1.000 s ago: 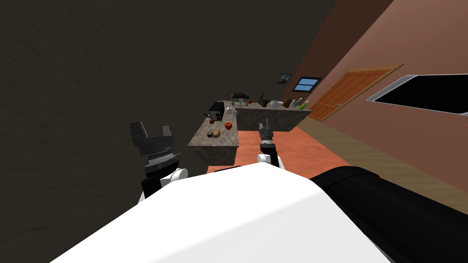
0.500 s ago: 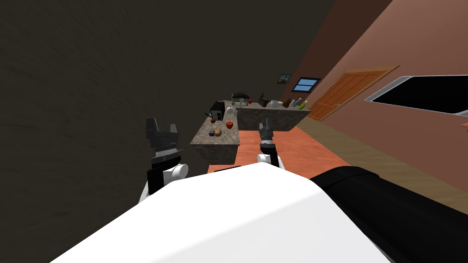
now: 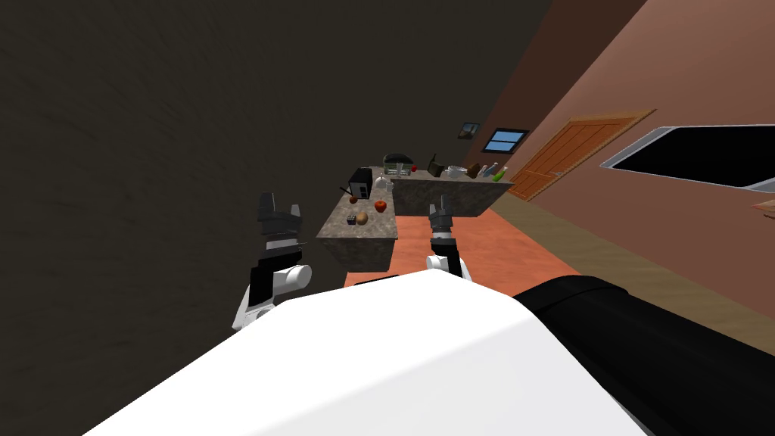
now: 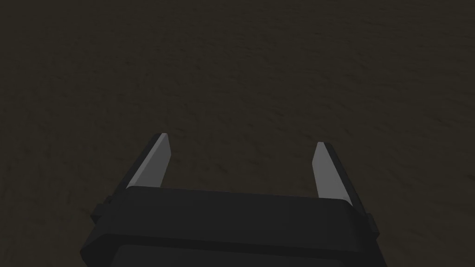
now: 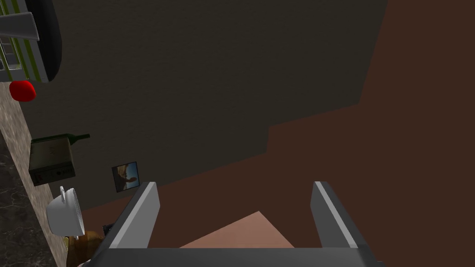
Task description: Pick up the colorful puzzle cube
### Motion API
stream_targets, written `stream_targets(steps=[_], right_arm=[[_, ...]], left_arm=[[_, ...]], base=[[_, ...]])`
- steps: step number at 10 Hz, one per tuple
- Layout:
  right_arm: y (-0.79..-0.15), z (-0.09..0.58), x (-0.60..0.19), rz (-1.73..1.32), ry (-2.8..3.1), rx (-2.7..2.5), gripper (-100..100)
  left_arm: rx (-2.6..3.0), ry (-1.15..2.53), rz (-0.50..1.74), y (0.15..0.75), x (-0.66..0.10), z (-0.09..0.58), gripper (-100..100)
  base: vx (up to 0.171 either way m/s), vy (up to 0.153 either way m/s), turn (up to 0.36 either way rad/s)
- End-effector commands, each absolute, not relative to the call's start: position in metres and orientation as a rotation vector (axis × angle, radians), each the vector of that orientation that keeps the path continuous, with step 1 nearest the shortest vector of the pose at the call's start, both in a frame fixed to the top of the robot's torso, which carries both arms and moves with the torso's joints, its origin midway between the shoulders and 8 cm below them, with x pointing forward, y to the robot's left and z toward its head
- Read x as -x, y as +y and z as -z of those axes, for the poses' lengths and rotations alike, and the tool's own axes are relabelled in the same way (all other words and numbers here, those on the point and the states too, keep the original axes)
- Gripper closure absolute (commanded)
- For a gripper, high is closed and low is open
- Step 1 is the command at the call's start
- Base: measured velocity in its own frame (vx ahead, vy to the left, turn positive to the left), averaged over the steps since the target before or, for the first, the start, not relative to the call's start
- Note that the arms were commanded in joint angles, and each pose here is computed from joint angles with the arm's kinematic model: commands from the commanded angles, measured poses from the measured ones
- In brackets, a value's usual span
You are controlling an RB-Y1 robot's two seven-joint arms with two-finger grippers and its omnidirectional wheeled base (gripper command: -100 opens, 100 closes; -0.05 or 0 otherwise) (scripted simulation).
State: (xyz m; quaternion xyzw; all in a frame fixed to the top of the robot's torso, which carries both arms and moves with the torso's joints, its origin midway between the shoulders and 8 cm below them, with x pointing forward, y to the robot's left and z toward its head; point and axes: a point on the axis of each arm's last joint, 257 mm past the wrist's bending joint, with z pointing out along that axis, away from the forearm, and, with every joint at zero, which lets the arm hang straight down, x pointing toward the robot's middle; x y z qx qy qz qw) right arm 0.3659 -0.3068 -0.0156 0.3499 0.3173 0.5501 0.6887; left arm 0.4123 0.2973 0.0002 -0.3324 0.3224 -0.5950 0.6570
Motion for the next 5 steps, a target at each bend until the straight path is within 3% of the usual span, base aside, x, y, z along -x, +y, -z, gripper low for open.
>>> stream_targets(steps=[1, 5], right_arm=[[-0.307, 0.016, -0.366, -1.231, 0.71, -0.783, 0], [-0.307, 0.016, -0.366, -1.231, 0.71, -0.783, 0]], left_arm=[[0.781, 0.763, 1.342, 0.296, -0.424, 0.006, -100], [0.833, 0.837, 1.334, 0.296, -0.457, 0.021, -100]], base=[[-0.023, 0.016, -0.012], [-0.018, 0.007, -0.014]])
